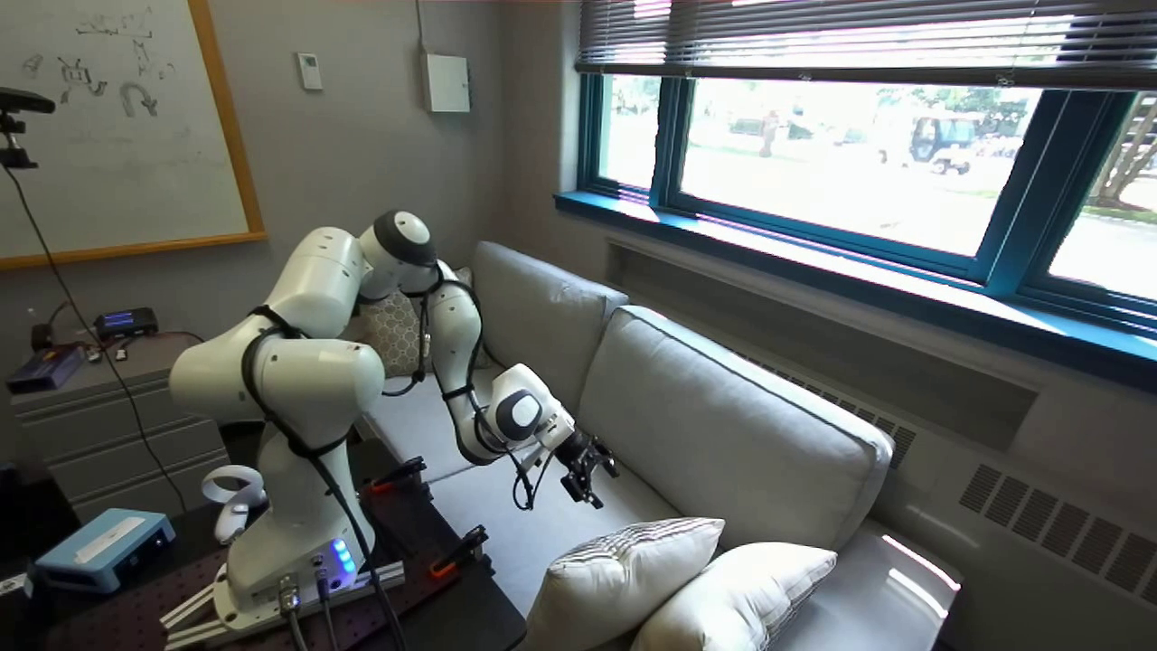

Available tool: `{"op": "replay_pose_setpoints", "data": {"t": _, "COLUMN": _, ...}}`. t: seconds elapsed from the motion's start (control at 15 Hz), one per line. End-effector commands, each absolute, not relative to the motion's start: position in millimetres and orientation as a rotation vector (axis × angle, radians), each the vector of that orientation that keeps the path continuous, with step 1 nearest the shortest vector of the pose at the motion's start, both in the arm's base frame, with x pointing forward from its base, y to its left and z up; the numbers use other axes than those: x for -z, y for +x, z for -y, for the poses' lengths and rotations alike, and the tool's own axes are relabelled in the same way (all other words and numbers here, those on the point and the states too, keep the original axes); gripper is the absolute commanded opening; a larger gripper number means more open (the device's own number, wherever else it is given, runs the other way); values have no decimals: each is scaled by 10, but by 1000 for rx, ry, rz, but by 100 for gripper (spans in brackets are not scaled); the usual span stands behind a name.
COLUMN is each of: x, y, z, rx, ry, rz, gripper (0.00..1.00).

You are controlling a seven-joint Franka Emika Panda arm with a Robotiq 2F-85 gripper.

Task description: Arrange the small pillows on the right side of the couch

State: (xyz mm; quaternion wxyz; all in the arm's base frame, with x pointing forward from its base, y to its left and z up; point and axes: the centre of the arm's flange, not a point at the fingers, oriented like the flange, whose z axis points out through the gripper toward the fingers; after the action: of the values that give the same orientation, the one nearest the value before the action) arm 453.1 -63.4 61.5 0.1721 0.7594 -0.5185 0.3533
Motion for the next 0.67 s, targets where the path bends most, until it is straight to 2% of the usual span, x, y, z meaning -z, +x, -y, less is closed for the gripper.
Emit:
{"op": "replay_pose_setpoints", "data": {"t": 0.0, "x": -811, "y": 4328, "z": 415, "rx": -1072, "ry": 2372, "rz": 1334, "gripper": 100}}
{"op": "replay_pose_setpoints", "data": {"t": 0.6, "x": -1190, "y": 4487, "z": -683, "rx": -1088, "ry": 2775, "rz": 918, "gripper": 100}}
